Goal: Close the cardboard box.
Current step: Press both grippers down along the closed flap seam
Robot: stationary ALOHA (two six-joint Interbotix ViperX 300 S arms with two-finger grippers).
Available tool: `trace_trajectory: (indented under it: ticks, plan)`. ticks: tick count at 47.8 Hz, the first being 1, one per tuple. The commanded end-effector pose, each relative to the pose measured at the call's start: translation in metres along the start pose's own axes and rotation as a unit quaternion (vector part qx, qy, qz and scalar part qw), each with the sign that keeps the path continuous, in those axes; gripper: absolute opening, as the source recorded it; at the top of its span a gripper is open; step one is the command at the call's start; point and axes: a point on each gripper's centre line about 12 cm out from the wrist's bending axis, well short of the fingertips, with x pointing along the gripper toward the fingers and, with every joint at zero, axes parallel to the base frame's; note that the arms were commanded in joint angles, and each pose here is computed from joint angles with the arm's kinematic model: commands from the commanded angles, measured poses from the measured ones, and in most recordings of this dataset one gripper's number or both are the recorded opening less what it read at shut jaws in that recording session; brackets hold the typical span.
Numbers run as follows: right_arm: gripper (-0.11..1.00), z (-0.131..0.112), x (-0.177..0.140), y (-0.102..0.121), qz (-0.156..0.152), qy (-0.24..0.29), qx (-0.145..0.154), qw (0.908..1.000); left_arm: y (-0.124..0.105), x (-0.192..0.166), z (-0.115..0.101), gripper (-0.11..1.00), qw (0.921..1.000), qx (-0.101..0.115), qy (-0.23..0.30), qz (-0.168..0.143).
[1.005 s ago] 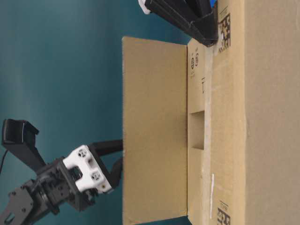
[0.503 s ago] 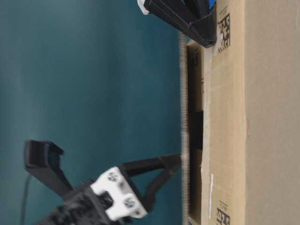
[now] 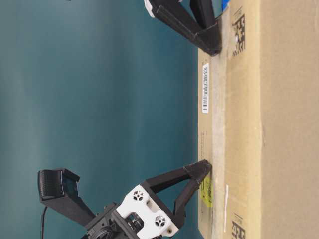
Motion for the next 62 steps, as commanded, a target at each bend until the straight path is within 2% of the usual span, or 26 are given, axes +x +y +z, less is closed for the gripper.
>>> trace_trajectory:
  ticks: [1, 16, 26, 34, 42, 47, 55, 62]
  plan:
    - [0.00, 0.009, -0.002, -0.004, -0.005, -0.015, 0.004, 0.9999, -0.005, -0.004, 0.003, 0.00, 0.9999, 0.005, -0.008, -0.006]
    - [0.00, 0.006, -0.002, -0.005, -0.006, -0.010, 0.004, 0.9999, -0.005, -0.004, 0.003, 0.00, 0.9999, 0.005, -0.014, -0.007]
    - [0.00, 0.006, -0.002, -0.005, -0.006, -0.010, 0.005, 0.9999, -0.008, -0.012, 0.002, 0.00, 0.9972, 0.016, -0.070, -0.023]
    - [0.00, 0.006, -0.002, -0.005, -0.007, -0.009, 0.005, 0.9999, -0.014, -0.029, -0.012, 0.00, 0.9846, 0.041, -0.162, -0.050]
    - [0.00, 0.006, -0.002, -0.005, -0.006, -0.010, 0.005, 0.9999, -0.014, -0.050, -0.035, 0.00, 0.9637, 0.070, -0.248, -0.070]
    - [0.00, 0.007, -0.002, -0.005, -0.006, -0.011, 0.005, 0.9999, -0.009, -0.057, -0.051, 0.00, 0.9542, 0.077, -0.280, -0.073]
    - [0.00, 0.008, -0.002, -0.005, -0.006, -0.013, 0.006, 0.9999, -0.004, -0.052, -0.070, 0.00, 0.9526, 0.077, -0.285, -0.074]
    - [0.00, 0.007, -0.002, -0.005, -0.007, -0.013, 0.008, 0.9999, -0.002, -0.046, -0.076, 0.00, 0.9534, 0.078, -0.282, -0.073]
